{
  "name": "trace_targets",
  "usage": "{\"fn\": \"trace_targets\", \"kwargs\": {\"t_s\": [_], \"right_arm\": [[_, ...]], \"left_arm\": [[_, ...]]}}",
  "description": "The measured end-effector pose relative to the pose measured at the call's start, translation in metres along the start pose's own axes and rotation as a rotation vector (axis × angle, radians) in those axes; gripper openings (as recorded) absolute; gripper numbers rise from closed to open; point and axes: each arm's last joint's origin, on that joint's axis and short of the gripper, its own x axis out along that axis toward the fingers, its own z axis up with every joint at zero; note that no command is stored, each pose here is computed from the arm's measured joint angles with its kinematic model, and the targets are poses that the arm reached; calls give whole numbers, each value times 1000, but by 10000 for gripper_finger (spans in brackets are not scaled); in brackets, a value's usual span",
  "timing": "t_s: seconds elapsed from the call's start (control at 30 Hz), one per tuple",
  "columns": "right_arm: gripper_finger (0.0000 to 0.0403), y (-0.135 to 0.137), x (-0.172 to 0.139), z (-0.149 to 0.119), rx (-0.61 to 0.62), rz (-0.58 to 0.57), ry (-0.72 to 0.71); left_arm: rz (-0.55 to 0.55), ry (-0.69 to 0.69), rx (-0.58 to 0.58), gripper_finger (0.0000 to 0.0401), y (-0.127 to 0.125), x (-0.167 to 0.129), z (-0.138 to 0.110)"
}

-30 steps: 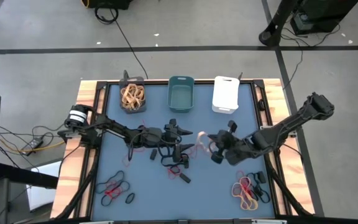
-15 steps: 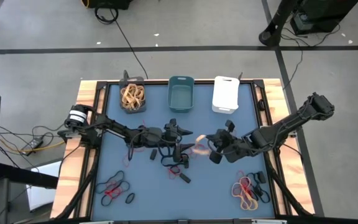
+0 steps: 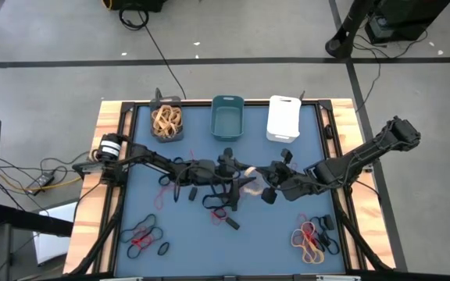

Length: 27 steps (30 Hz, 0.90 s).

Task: Sort rubber bands into baskets
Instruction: Put the yellow rubber band into the black bin

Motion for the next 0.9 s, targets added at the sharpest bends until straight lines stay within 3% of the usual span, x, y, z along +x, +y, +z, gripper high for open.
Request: {"fn": "trace_targets", "kwargs": {"t_s": [0.2, 0.57, 0.9], "right_arm": [[2, 2, -3, -2, -16, -8, -7], [17, 2, -4, -4, -22, 0, 15], [133, -4, -3, -11, 25, -57, 70]], "left_arm": [[4, -1, -2, 17, 1, 0, 0], [13, 51, 9, 4, 2, -3, 3], [167, 198, 58, 2, 20, -33, 50]]}}
